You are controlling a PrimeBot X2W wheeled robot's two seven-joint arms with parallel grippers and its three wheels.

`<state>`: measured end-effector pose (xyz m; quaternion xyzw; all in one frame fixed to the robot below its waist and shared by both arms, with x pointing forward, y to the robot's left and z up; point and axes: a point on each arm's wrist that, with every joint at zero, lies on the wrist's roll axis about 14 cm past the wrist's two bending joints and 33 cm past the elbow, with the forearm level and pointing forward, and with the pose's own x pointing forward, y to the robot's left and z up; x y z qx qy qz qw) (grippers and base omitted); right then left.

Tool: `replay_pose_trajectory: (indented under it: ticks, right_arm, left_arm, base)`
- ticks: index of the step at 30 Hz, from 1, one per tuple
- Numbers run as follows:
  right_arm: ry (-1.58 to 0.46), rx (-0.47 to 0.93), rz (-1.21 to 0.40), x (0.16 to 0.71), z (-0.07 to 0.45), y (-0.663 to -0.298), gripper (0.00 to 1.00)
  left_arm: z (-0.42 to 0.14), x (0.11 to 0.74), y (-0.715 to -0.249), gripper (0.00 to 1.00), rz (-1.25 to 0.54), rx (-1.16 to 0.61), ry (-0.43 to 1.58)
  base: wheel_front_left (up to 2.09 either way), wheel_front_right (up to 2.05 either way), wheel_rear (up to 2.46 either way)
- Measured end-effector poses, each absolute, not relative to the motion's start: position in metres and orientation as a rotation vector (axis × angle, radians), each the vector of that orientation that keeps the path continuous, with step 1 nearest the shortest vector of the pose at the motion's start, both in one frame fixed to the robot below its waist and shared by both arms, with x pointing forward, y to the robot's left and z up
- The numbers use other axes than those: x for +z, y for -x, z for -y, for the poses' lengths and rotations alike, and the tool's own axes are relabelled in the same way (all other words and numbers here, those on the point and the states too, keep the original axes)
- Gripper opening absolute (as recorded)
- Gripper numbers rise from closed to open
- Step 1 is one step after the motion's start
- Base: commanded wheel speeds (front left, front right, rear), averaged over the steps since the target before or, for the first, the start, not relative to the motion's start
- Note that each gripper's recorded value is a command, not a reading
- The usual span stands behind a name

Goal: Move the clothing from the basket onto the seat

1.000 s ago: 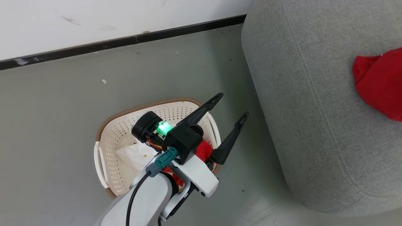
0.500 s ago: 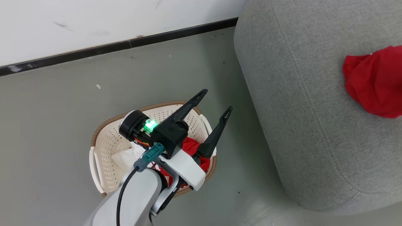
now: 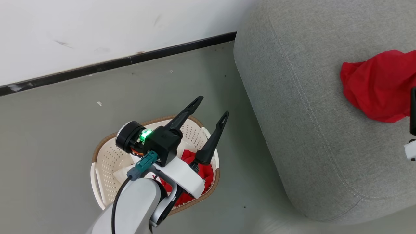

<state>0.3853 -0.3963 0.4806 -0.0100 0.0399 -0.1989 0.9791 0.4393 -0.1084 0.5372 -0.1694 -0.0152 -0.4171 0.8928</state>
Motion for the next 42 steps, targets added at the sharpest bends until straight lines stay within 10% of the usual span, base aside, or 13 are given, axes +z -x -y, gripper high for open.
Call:
replay_pose_trajectory:
  ticks: [42]
  right_arm:
    - [0.011, 0.056, 0.209, 0.56, 0.214, -0.399, 1.0]
  left_arm:
    - [-0.093, 0.505, -0.424, 1.0, 0.013, -0.177, 0.27]
  base:
    - [0.0, 0.0, 0.0]
